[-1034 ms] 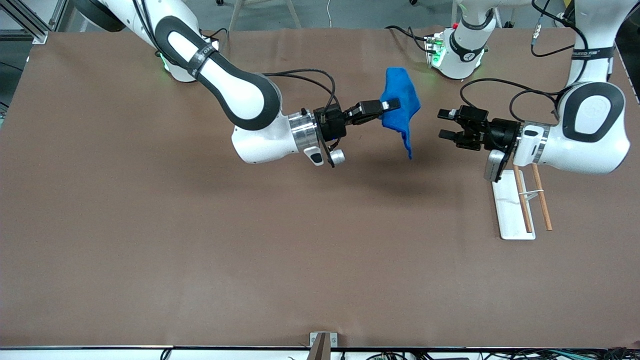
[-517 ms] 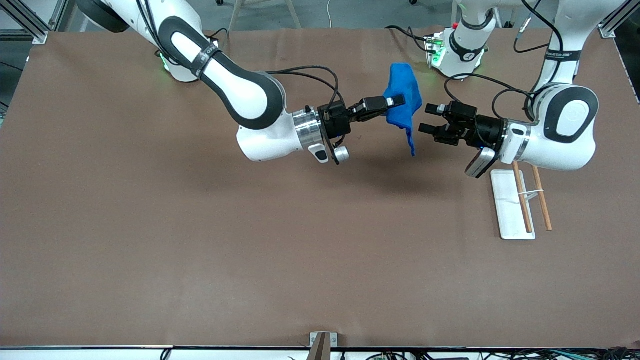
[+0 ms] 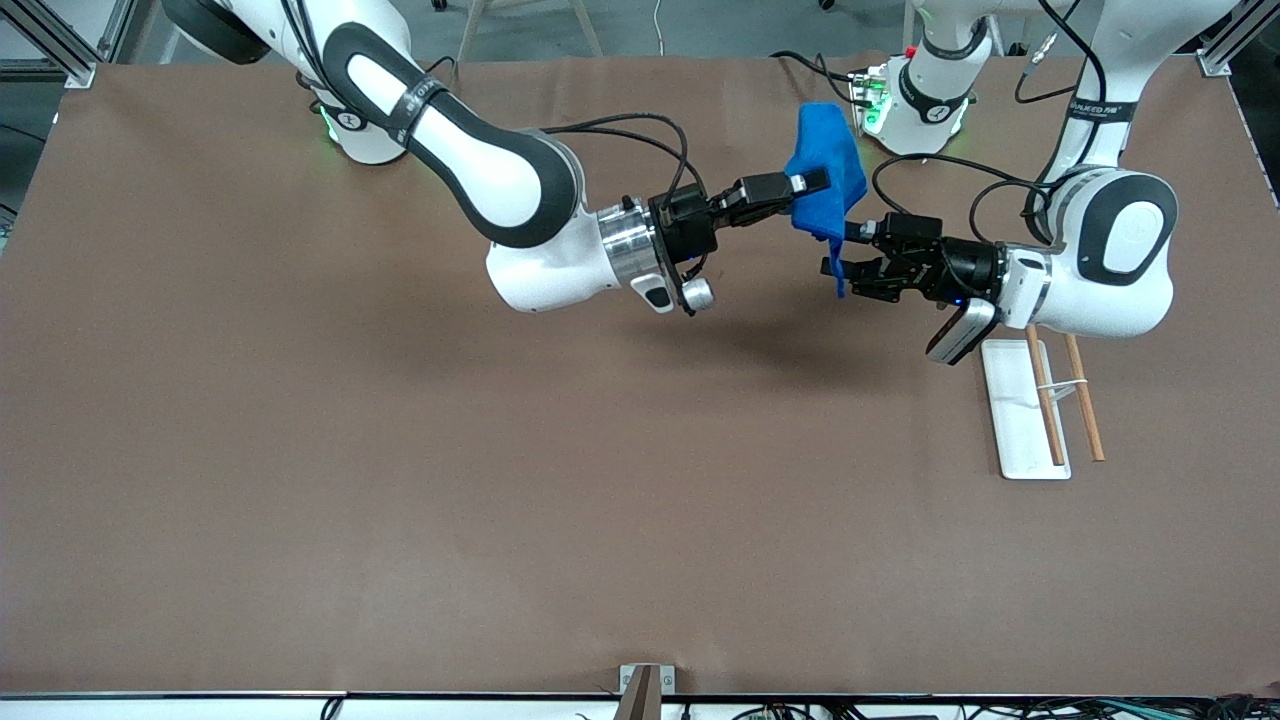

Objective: Right arm passes towel to left arm to hang
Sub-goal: 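Grasp the towel's hanging end with the left gripper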

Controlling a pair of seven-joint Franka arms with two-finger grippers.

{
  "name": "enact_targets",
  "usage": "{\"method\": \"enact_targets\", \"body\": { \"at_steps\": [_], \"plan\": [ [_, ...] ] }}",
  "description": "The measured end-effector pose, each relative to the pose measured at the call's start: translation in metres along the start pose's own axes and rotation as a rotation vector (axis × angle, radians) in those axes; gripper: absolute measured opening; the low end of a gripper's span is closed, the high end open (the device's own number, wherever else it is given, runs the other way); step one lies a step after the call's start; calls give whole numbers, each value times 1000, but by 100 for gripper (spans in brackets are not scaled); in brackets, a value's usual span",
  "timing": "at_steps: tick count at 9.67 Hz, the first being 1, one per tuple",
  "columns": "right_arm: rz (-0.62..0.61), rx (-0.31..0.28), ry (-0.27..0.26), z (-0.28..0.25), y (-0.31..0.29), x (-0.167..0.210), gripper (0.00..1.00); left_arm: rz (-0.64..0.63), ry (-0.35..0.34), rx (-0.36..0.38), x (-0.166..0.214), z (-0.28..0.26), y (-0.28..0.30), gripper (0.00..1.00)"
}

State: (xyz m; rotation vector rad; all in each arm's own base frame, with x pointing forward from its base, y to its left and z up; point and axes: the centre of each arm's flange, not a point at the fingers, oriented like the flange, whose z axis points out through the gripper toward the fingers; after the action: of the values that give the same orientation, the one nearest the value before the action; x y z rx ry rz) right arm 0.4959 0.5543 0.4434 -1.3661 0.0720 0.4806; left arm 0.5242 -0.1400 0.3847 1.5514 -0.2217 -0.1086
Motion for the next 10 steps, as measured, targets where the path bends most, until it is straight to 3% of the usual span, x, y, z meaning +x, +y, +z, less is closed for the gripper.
{"method": "enact_targets", "body": {
  "at_steps": [4, 8, 10],
  "plan": [
    [1, 1, -5, 3, 1, -1, 5, 19, 33, -6, 2, -12, 7, 63],
    [0, 2, -6, 4, 1, -2, 5, 38, 44, -2, 1, -18, 17, 2],
    [1, 3, -6, 5, 0, -2, 5, 38, 48, -1, 1, -20, 17, 2]
  ]
}}
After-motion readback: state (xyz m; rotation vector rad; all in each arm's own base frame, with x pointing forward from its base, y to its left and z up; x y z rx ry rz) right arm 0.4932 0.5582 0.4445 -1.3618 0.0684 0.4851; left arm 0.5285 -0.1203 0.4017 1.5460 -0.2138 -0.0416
